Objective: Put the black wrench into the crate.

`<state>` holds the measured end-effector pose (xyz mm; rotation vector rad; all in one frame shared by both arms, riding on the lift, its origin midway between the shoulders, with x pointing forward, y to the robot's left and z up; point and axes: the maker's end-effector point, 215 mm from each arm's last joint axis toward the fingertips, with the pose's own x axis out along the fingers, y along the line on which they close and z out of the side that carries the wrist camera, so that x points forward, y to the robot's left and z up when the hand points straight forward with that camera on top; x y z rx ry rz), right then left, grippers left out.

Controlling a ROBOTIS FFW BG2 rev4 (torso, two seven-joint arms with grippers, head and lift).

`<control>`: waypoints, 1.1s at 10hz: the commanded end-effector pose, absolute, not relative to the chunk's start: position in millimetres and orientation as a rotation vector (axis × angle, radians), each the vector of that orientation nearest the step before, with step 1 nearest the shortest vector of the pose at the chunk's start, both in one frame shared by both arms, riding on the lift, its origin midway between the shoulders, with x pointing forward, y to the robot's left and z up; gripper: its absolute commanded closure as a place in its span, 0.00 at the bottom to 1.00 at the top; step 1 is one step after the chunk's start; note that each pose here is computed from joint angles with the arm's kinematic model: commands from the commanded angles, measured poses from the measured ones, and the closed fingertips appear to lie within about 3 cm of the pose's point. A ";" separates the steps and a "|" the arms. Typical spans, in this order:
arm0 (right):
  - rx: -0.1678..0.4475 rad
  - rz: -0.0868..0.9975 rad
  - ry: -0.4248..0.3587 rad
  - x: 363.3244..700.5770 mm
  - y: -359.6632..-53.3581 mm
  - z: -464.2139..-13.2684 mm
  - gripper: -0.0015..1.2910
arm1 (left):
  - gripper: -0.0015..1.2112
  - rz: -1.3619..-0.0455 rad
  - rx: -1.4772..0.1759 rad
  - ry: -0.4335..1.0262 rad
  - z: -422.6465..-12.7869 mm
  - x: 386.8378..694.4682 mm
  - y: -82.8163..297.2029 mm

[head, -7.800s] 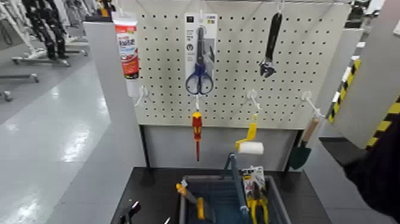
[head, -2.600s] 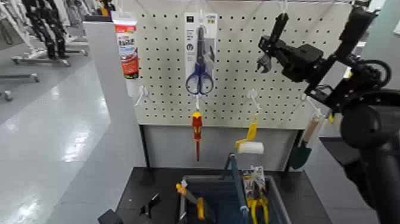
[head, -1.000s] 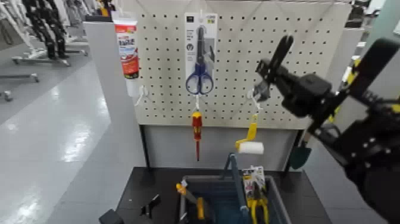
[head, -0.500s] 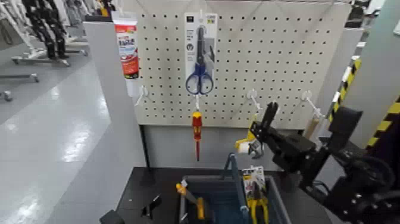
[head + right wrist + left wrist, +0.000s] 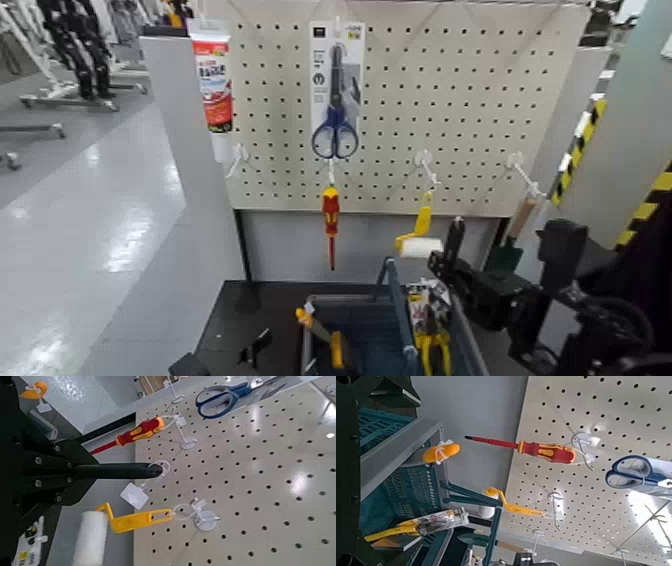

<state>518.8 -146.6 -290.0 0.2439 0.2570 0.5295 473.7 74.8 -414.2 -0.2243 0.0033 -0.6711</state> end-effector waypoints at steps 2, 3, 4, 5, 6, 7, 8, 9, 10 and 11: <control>0.258 0.496 0.380 510.6 -154.2 -357.2 0.92 | 0.09 -0.669 -0.226 0.002 -413.8 474.4 74.9; 0.272 0.503 0.406 508.3 -152.2 -374.7 0.92 | 0.09 -0.670 -0.225 0.000 -413.1 475.1 74.9; 0.274 0.508 0.428 506.4 -150.7 -389.0 0.92 | 0.09 -0.672 -0.224 0.001 -413.2 474.8 74.5; 0.276 0.510 0.448 505.2 -149.1 -401.2 0.92 | 0.09 -0.672 -0.222 -0.002 -412.3 475.4 75.1; 0.286 0.509 0.464 503.3 -148.8 -411.4 0.91 | 0.09 -0.672 -0.222 -0.002 -412.3 475.4 75.1; 0.295 0.505 0.483 501.1 -148.4 -422.1 0.77 | 0.09 -0.670 -0.222 -0.001 -413.0 475.1 75.9; 0.307 0.504 0.486 501.2 -149.4 -423.9 0.44 | 0.09 -0.670 -0.222 -0.001 -413.0 475.1 75.9; 0.309 0.499 0.485 501.7 -150.8 -423.8 0.29 | 0.09 -0.670 -0.222 -0.001 -413.0 475.1 75.9; 0.305 0.503 0.465 503.7 -151.0 -419.1 0.14 | 0.09 -0.670 -0.222 -0.001 -413.0 475.1 75.9; 0.304 0.514 0.448 504.8 -150.2 -414.8 0.01 | 0.09 -0.670 -0.223 -0.001 -412.7 475.1 75.4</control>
